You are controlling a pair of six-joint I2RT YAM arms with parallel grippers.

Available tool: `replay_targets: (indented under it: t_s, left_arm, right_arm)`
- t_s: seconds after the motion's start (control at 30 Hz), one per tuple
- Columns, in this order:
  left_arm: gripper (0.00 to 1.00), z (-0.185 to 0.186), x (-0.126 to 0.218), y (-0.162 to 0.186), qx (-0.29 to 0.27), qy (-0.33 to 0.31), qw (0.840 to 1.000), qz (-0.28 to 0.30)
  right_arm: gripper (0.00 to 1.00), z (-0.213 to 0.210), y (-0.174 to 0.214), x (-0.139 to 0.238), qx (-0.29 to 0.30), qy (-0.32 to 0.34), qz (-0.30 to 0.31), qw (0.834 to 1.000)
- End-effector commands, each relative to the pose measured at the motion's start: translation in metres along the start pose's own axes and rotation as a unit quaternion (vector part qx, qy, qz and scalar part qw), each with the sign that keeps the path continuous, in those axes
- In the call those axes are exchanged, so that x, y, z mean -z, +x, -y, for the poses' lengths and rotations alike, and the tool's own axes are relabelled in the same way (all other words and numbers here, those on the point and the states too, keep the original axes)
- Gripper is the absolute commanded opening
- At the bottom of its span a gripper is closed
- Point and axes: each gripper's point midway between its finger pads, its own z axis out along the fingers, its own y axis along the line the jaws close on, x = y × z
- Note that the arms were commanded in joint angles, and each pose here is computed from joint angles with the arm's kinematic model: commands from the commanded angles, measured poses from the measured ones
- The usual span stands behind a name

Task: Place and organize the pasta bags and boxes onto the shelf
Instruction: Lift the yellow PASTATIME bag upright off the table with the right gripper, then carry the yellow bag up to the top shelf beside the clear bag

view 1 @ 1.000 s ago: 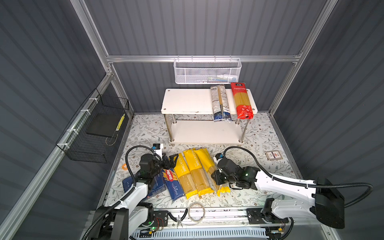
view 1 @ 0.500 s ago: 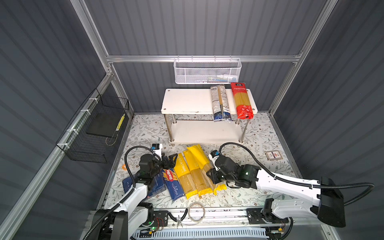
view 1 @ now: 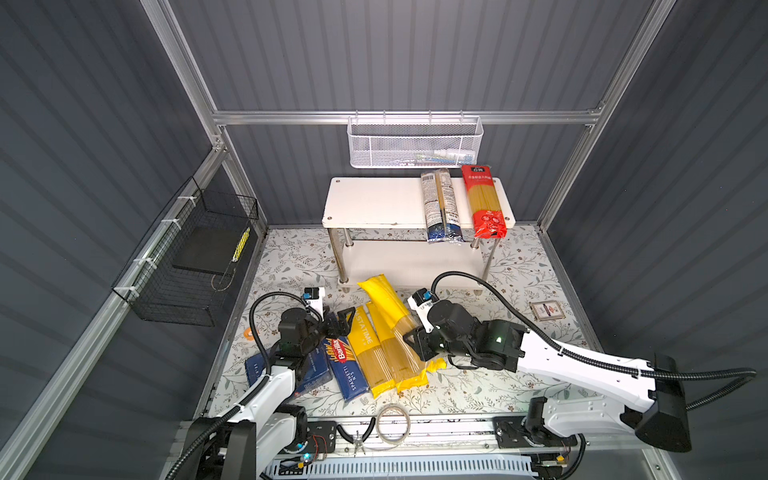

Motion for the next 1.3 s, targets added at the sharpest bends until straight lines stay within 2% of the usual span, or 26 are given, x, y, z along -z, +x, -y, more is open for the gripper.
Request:
replay_targets:
  t_s: [0.0,0.3,0.43,0.73,0.9,1.27]
  left_arm:
    - [1.0,0.006,-0.001,-0.01,-0.011,0.009,1.0,0.009]
    - [1.0,0.006,0.0,-0.009,-0.011,0.01,1.0,0.009]
    - [1.0,0.008,0.002,-0.011,-0.013,0.011,1.0,0.016]
    - [1.0,0.009,0.004,-0.012,-0.016,0.012,1.0,0.018]
    - [1.0,0.009,0.004,-0.012,-0.016,0.012,1.0,0.018]
    - [1.0,0.009,0.003,-0.012,-0.015,0.015,1.0,0.015]
  right_arm:
    - [0.26,-0.035,-0.049,0.021,0.023,-0.048,0.074,0.996]
    - [0.26,-0.052,-0.08,0.034,0.038,-0.056,0.102,0.992]
    - [0.29,-0.059,-0.105,0.045,0.046,-0.048,0.131,0.989]
    - [0.26,-0.077,-0.148,0.061,0.058,-0.046,0.176,0.982]
    - [0.25,-0.078,-0.168,0.073,0.067,-0.029,0.189,0.979]
    - [0.24,-0.067,-0.22,0.096,0.044,-0.007,0.239,0.97]
